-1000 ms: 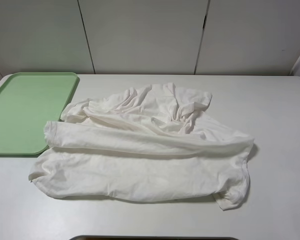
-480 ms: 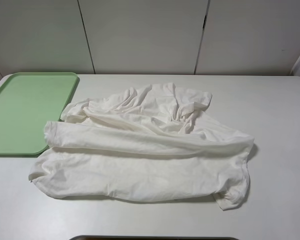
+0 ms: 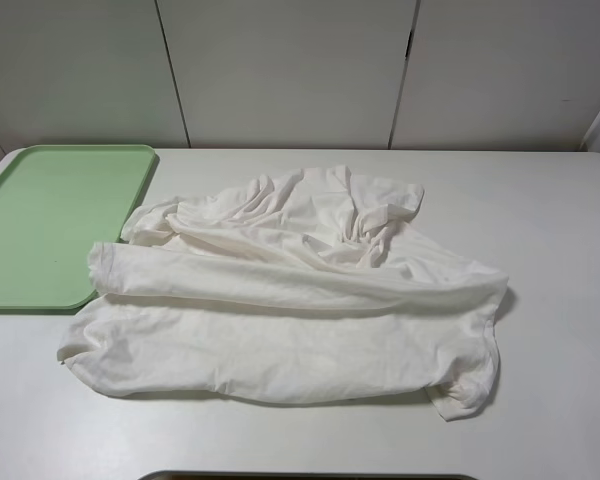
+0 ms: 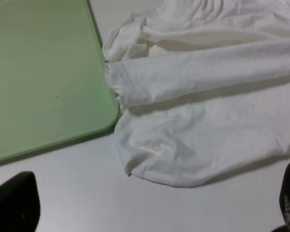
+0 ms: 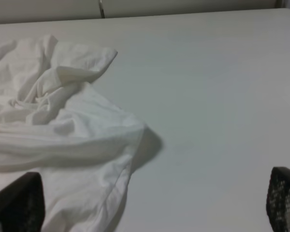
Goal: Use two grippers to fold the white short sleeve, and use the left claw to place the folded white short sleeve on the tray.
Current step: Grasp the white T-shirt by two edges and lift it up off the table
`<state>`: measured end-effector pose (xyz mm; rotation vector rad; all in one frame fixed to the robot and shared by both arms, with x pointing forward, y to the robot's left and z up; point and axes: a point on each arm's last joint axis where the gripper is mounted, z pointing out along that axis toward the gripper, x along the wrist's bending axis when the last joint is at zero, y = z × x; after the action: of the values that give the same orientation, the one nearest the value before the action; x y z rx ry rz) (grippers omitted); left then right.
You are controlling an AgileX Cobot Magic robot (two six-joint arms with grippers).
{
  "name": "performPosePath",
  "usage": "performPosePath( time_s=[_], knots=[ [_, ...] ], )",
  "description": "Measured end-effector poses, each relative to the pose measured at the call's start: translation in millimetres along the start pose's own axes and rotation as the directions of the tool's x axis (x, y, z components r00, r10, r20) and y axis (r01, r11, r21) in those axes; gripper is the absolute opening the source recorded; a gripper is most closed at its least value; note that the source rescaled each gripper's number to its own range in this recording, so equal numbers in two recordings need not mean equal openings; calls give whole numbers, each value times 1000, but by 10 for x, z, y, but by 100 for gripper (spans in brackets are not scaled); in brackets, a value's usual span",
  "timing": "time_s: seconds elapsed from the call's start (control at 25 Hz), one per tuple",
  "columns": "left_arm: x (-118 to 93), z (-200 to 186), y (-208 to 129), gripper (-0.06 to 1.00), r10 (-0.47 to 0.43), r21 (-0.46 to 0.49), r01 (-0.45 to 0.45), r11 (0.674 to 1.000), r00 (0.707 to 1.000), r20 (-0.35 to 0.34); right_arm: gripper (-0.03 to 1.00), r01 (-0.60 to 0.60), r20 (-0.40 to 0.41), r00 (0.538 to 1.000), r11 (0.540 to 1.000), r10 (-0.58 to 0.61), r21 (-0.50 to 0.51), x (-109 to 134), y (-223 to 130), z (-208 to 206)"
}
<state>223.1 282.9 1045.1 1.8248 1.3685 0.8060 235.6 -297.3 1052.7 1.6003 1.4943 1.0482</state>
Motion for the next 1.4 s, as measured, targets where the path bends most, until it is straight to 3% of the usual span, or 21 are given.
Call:
performPosePath(
  time_s=[0.28, 0.44, 0.68, 0.88, 1.04, 1.2, 1.28, 1.4],
  knots=[
    [0, 0, 0, 100, 0, 0, 0, 1000, 1000, 0, 100, 0, 2, 1000, 1000, 0, 23, 1, 17, 34],
    [34, 63, 97, 98, -15, 71, 14, 997, 1000, 15, 100, -6, 3, 1000, 996, 6, 92, 12, 76, 126],
    [143, 127, 537, 97, -40, 178, 33, 983, 999, 36, 100, -1, -4, 1000, 986, 2, 166, 65, 506, 241],
    [242, 201, 935, 97, -45, 256, 29, 966, 997, 56, 100, 49, -64, 997, 970, -34, 239, 150, 865, 510],
    [293, 375, 1297, 97, 18, 316, -61, 947, 990, 137, 100, 139, -141, 985, 939, -99, 313, 217, 1086, 859],
    [181, 586, 1523, 97, 164, 334, -256, 907, 946, 279, 100, 275, -261, 947, 893, -187, 357, 355, 1202, 1202],
    [72, 712, 1588, 97, 251, 337, -373, 865, 901, 354, 100, 324, -300, 928, 876, -221, 357, 412, 1208, 1263],
    [-140, 908, 1600, 97, 345, 338, -523, 782, 816, 464, 100, 495, -444, 834, 801, -329, 337, 662, 1141, 1449]
  ],
)
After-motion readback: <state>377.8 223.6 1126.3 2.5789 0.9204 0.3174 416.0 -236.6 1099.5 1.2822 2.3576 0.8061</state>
